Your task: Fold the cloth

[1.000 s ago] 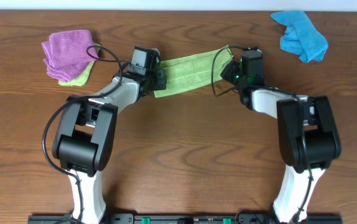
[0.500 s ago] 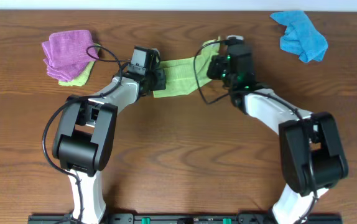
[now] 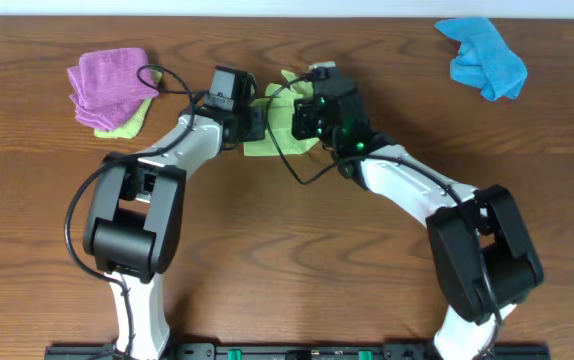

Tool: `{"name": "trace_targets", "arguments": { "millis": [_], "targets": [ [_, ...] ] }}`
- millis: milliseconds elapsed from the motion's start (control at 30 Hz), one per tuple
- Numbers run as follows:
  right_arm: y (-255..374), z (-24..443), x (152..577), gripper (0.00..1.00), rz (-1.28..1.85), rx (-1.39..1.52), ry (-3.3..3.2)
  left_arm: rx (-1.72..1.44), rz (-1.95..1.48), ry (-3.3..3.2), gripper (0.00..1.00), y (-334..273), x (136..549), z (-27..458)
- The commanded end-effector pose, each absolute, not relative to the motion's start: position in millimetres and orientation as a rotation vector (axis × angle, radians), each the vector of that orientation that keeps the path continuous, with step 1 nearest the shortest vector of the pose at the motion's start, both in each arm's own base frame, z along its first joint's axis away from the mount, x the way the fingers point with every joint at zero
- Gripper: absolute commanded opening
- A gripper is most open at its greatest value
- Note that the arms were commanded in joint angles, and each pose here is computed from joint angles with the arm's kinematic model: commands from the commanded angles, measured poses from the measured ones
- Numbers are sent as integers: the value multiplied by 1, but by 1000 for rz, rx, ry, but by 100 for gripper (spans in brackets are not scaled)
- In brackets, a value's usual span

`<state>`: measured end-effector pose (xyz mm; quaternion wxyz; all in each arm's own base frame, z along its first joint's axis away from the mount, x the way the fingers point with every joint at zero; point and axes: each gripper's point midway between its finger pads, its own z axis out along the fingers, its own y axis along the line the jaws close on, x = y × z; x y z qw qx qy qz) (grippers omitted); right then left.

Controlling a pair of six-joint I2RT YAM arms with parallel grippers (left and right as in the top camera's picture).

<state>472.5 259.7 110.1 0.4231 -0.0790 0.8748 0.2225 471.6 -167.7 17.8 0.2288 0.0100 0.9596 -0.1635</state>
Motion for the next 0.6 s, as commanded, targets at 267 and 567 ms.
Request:
{"name": "trace_targets", "arguments": {
  "millis": [267,567],
  "targets": [
    [281,131,470,1,557,-286,2150,37,-390,2485,6,-131,512,88],
    [298,118,461,1,541,-332,2165,-2,-339,2453,6,-106,515,107]
  ]
}}
